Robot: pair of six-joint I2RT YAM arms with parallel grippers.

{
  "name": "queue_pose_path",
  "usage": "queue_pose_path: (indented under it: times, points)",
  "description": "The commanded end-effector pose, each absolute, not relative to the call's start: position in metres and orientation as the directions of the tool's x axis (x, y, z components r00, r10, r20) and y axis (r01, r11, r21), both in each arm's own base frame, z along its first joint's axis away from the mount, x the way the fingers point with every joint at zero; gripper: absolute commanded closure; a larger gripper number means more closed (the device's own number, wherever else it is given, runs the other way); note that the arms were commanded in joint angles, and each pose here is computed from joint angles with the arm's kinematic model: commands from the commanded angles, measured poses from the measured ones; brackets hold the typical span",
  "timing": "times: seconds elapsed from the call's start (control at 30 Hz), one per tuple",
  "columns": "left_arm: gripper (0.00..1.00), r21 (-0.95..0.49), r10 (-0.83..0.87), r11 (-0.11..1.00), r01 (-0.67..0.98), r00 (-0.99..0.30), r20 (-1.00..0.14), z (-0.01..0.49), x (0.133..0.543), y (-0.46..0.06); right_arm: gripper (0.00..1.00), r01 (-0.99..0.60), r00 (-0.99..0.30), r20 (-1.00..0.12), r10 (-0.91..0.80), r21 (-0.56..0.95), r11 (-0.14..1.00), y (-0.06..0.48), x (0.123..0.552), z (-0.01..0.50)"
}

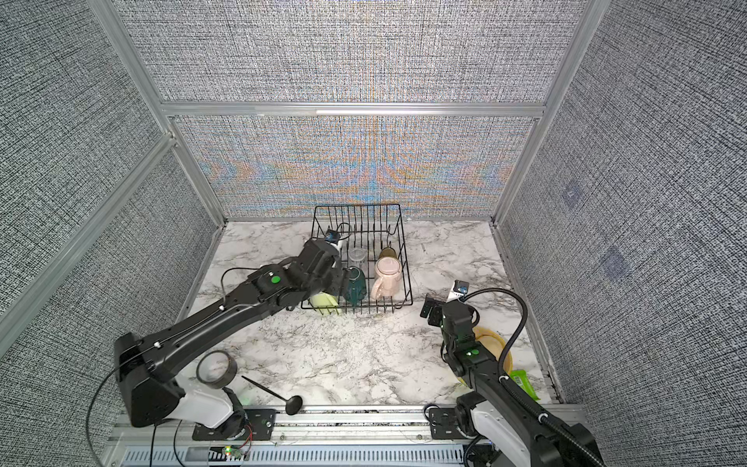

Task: Load cups into a dish rack
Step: Place the cup upside down at the dish rack, then reset both arms

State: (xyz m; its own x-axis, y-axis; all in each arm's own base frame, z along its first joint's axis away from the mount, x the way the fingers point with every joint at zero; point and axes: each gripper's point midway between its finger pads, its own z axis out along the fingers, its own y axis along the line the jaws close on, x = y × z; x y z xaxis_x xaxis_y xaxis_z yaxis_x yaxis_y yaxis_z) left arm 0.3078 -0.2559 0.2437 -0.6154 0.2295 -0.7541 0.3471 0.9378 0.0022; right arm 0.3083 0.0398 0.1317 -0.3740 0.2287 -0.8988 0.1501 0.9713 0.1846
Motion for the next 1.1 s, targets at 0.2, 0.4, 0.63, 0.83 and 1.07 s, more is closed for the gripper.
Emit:
queue_pose_path:
  times: [0.2,0.4,0.63,0.83,1.07]
  points:
    - [0.00,0.114,0.089,0.993,-0.008,-0.572,-0.815,0.208,0.322,-0.129,0.01,0.191,-0.267,-0.962,0.060,0.008,0.982,0.025,0.328,0.167]
    - [0.00,0.165,0.034,0.968,-0.191,-0.548,-0.836,0.198,0.321,-0.058,0.01,0.160,-0.174,-0.974,-0.147,-0.175,0.971,0.023,0.330,0.170]
    - [0.00,0.204,0.056,0.937,-0.283,-0.454,-0.889,0.178,0.339,-0.014,0.01,0.122,-0.255,-0.948,-0.191,-0.228,0.966,0.021,0.343,0.129]
    - [0.00,0.354,0.209,0.900,-0.253,-0.464,-0.861,0.156,0.355,-0.003,0.01,-0.063,-0.261,-0.952,-0.159,-0.148,0.987,0.035,0.367,0.115]
    - [0.00,0.279,0.199,0.945,-0.170,-0.378,-0.904,0.132,0.371,-0.011,0.01,0.020,-0.359,-0.931,-0.063,-0.075,0.997,0.010,0.387,0.090]
